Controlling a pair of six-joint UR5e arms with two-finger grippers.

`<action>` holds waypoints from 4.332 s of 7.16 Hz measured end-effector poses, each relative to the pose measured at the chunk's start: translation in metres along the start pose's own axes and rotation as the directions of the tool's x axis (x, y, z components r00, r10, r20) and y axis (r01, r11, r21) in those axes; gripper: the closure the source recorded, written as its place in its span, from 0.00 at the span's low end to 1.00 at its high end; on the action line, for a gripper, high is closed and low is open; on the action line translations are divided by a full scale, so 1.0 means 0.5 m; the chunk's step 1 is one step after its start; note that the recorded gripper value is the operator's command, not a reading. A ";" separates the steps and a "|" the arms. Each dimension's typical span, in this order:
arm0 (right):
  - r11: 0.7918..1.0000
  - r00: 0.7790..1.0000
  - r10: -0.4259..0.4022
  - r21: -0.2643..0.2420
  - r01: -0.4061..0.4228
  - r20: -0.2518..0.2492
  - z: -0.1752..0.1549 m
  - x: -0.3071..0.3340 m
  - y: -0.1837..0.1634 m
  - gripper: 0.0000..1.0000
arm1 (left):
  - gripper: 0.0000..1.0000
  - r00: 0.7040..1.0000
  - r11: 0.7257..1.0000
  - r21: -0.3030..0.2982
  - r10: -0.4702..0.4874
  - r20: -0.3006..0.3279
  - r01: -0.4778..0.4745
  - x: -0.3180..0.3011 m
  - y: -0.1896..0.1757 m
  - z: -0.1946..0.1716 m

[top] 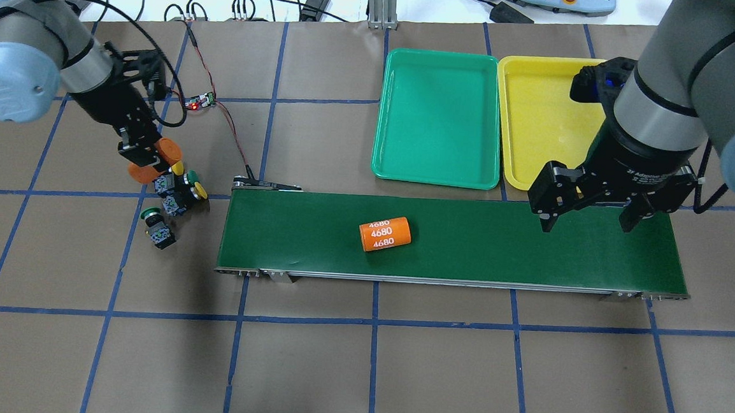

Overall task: Sort buttons by color to trays
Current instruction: 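Place the second orange cylinder on the conveyor belt and release, then grasp a green-capped button switch from the pile with the left gripper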

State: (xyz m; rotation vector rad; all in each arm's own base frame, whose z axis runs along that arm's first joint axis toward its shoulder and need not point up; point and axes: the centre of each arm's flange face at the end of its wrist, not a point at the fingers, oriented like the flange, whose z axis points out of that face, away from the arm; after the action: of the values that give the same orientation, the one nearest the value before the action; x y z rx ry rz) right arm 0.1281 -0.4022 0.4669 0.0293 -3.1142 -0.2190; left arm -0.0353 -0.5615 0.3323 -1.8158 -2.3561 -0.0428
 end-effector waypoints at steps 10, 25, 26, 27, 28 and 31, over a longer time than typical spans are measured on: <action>1.000 1.000 0.000 -0.002 0.000 -0.001 0.001 0.000 0.000 0.00 | 0.00 0.992 0.972 -0.230 0.066 0.110 -0.040 0.252 -0.302 0.189; 1.000 1.000 -0.002 -0.007 0.002 -0.001 0.003 0.000 0.001 0.00 | 0.11 0.082 0.080 -0.034 -0.994 0.072 0.996 0.043 0.206 0.276; 1.000 1.000 -0.002 -0.007 0.002 -0.001 0.003 0.000 0.001 0.00 | 0.48 0.083 0.082 -0.009 -0.994 0.074 0.997 0.032 0.208 0.289; 1.000 1.000 -0.002 -0.007 0.002 -0.001 0.003 0.000 0.001 0.00 | 0.95 0.089 0.090 0.006 -0.993 0.079 0.996 0.023 0.210 0.298; 1.000 1.000 -0.002 -0.007 0.002 -0.001 0.003 0.000 0.001 0.00 | 1.00 0.102 0.103 0.010 -0.991 0.092 0.995 0.020 0.211 0.301; 1.000 1.000 -0.002 -0.008 0.002 -0.001 0.003 0.000 0.001 0.00 | 1.00 0.135 0.141 0.034 -0.981 0.138 0.989 0.024 0.206 0.261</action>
State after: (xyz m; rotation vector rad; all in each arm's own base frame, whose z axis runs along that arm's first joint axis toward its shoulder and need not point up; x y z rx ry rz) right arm 0.1279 -0.4014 0.4655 0.0318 -3.1127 -0.2314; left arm 0.0461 -0.5072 0.1974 0.1758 -3.1656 -0.1672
